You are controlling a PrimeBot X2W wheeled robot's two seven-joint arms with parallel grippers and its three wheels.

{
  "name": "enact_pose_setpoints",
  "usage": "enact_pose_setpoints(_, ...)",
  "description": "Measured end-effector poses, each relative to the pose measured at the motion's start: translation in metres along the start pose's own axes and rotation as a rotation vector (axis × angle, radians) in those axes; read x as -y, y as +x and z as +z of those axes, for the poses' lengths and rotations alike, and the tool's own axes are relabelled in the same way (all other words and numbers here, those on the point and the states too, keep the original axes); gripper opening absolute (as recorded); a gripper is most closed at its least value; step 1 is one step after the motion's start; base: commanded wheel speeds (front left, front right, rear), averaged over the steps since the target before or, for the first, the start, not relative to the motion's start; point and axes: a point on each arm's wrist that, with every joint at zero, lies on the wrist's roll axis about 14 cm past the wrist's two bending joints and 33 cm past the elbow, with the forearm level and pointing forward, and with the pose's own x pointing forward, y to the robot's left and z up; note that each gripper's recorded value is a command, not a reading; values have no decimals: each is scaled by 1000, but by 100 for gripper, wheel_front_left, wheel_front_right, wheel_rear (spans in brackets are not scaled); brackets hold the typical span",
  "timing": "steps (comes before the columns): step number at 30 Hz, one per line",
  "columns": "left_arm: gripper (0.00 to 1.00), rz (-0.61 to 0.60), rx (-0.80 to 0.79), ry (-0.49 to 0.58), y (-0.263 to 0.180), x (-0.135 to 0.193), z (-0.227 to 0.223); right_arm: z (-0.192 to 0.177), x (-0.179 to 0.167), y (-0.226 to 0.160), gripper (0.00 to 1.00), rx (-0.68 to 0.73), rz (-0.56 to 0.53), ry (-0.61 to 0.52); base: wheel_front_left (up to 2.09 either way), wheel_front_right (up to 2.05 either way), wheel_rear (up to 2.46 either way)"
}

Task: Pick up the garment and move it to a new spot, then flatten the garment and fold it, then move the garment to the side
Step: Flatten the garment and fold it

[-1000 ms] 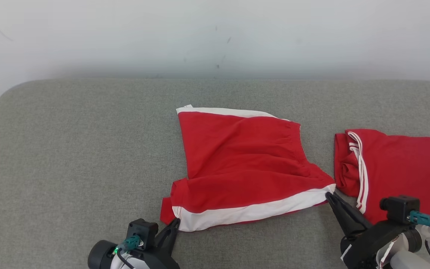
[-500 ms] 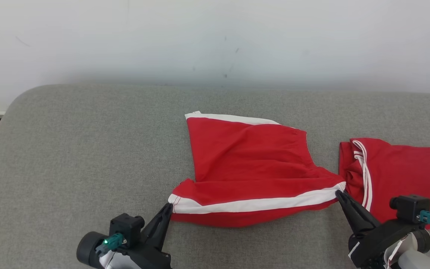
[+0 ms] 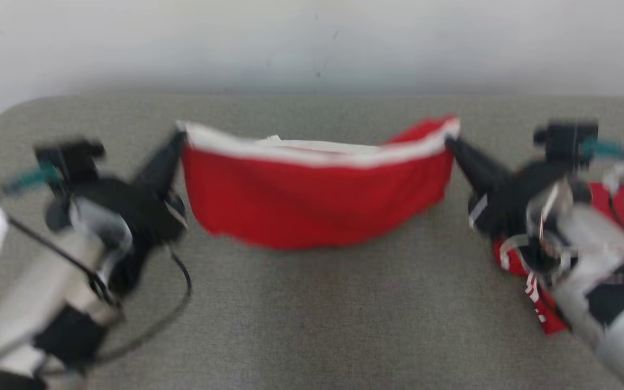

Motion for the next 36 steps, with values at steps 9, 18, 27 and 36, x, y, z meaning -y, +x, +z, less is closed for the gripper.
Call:
enact_pose_setpoints(9,0,-22,361,144,92,10,217,244,-50,67,0,484,55,28,0,0,0)
enact_pose_setpoints(18,0,-84,342,164,125,5,144,162,-12,96,0,387,135,-7,0,0,0)
enact_pose_setpoints(27,0,7,-47,21,74,-25,-55,-8,94,32,0,144,-150,115,0,0,0)
enact_pose_setpoints(36,0,10,-182,16,0,-5,-111,-99,86,-58,0,-50,-239,163,0,0,0)
